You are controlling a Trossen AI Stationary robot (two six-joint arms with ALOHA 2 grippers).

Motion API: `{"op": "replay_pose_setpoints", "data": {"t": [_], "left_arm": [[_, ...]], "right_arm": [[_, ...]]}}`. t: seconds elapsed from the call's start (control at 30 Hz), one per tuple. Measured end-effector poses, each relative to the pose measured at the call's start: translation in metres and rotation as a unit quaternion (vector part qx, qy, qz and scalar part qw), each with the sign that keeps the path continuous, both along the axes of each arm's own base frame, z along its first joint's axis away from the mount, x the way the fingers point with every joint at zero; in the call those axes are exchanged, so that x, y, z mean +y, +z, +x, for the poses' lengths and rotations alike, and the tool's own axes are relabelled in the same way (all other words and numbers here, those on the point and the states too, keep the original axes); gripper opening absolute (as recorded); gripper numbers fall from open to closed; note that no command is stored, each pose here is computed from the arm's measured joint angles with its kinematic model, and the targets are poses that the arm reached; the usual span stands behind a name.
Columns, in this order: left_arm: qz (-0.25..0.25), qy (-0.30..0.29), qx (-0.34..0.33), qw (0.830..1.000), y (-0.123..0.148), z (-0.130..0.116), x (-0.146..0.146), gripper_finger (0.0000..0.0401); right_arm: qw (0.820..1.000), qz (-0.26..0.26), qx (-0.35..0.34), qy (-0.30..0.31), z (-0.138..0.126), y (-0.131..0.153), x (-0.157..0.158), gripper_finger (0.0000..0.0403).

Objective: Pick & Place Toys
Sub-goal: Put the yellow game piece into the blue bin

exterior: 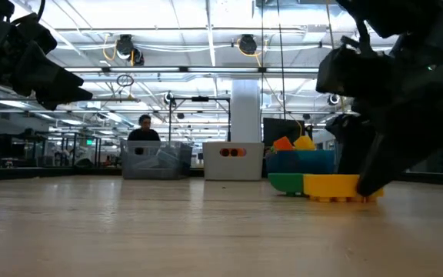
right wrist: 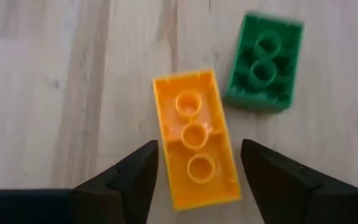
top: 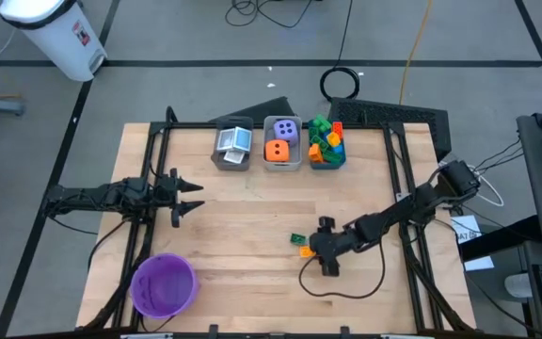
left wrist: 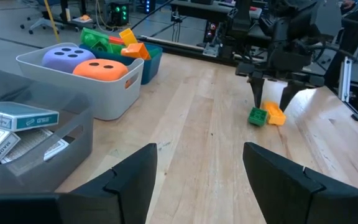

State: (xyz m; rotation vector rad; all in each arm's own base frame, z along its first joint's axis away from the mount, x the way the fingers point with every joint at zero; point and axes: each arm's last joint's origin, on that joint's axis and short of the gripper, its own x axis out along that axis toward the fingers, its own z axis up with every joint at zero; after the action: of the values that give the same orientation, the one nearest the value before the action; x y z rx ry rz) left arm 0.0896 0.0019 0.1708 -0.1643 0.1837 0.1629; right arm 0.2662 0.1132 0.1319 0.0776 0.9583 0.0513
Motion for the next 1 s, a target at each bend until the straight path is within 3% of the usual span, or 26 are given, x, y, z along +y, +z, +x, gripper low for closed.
{"op": "replay_pose_setpoints", "data": {"t": [0.33, 0.63, 0.83, 1.0], "left_arm": [[0.000, 0.000, 0.000, 1.000, 0.000, 0.000, 0.000, 0.0246], [0.000, 0.000, 0.000, 1.000, 0.000, 0.000, 0.000, 0.0246], [0.000, 0.000, 0.000, 1.000, 0.000, 0.000, 0.000, 0.0246], [0.000, 0.000, 0.000, 1.000, 0.000, 0.000, 0.000, 0.0246]], "right_arm": [[0.999, -0.035, -0.003, -0.018, 0.000, 0.002, -0.006, 0.0124], [0.999, -0.045, -0.003, 0.000, -0.006, 0.012, -0.009, 0.0150], [0.997, -0.055, -0.047, 0.000, -0.019, 0.048, -0.016, 0.0132], [0.986, -0.097, -0.122, -0.052, -0.028, 0.083, -0.034, 0.0135]]}}
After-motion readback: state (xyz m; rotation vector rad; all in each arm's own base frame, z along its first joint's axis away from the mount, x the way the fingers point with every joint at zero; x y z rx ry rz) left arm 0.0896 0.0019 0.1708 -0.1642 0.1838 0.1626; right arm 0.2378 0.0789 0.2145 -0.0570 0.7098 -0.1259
